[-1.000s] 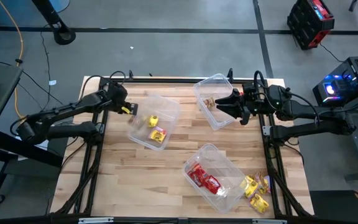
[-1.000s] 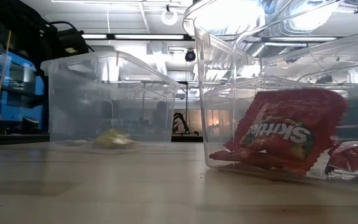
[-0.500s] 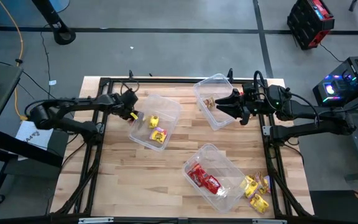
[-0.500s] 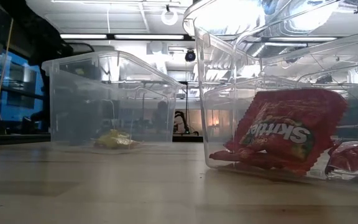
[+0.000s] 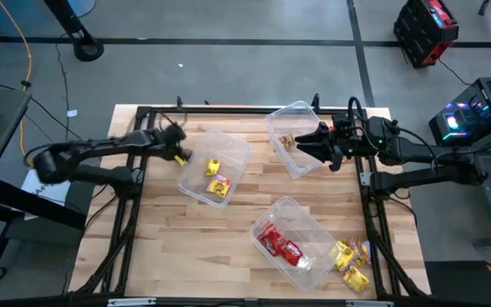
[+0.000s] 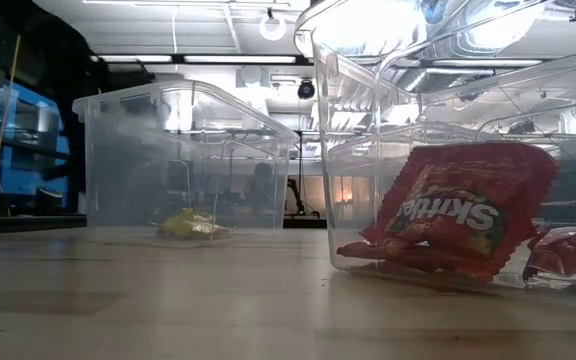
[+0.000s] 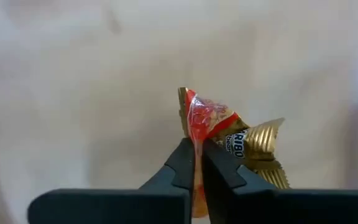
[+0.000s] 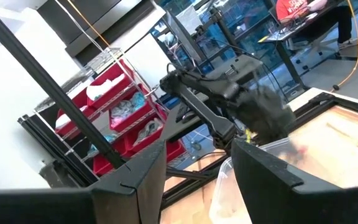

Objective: Sort candy
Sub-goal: Put the brown candy into the top right transparent bin, then adjust the transparent bins

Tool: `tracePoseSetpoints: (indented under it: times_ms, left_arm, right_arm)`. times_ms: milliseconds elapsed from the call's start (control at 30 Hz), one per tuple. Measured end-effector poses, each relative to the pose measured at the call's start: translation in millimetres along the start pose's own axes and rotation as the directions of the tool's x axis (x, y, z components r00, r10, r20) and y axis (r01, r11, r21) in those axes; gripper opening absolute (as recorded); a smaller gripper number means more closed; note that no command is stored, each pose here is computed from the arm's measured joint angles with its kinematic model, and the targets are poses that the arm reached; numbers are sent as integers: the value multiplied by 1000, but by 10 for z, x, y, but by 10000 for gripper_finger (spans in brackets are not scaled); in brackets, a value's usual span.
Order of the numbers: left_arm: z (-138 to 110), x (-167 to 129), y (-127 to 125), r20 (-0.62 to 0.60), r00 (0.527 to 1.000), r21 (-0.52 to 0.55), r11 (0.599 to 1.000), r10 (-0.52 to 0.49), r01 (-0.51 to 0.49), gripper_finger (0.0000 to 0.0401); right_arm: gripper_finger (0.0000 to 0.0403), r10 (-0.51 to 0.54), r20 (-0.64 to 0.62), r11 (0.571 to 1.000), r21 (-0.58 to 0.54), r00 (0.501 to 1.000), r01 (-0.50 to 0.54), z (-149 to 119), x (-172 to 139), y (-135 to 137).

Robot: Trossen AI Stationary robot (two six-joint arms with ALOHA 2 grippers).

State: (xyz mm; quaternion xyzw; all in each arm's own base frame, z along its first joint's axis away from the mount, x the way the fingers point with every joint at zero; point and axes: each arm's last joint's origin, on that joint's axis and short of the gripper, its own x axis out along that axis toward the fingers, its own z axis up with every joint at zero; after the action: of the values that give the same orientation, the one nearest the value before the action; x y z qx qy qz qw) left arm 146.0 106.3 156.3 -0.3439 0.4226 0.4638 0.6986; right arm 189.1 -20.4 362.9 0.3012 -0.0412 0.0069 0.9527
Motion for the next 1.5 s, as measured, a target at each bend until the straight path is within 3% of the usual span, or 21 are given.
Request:
tracePoseSetpoints:
  times_ms: [167,267,367,500,533,600,767,1000,1100,1300,1500]
  left_arm:
    - [84,-373,80,211,972,-58,991,-107,122,3]
    - [188,-619,55,396,890,-28,966,-226,258,2]
    - [318,-886,-48,593,705,79,899,-390,431,1]
    - [475,-1164,-230,760,401,213,779,-512,590,1]
    - [501,-1196,-289,773,344,243,750,-533,615,1]
    - [553,-1215,-441,764,302,270,708,-570,653,1]
    - [714,-1129,-1066,631,359,342,661,-688,668,0]
    - [1171,-971,-2159,480,355,512,584,-803,630,0]
    - [1408,-868,-2545,442,409,553,602,-798,576,0]
    - [1695,-517,-3003,331,604,601,656,-725,457,32]
    - [1799,-402,-3158,282,663,580,674,-693,458,110]
  right_arm:
    - [177,7,10,1000,4,1000,-7,10,0,7]
    - [177,33,46,999,-1,998,-33,44,-2,31]
    - [177,76,105,997,-23,992,-74,102,-8,74]
    - [177,104,144,994,-56,984,-97,140,-17,102]
    - [177,97,143,994,-59,985,-89,137,-16,98]
    - [177,57,136,997,-56,989,-50,118,-12,74]
    - [177,-70,124,997,-27,990,74,69,-4,3]
    - [177,-164,155,986,13,974,164,101,-18,-92]
    - [177,-180,167,983,14,969,180,124,-25,-123]
    - [177,-182,179,983,8,967,184,142,-29,-133]
    - [177,-169,174,985,-3,970,172,144,-38,-123]
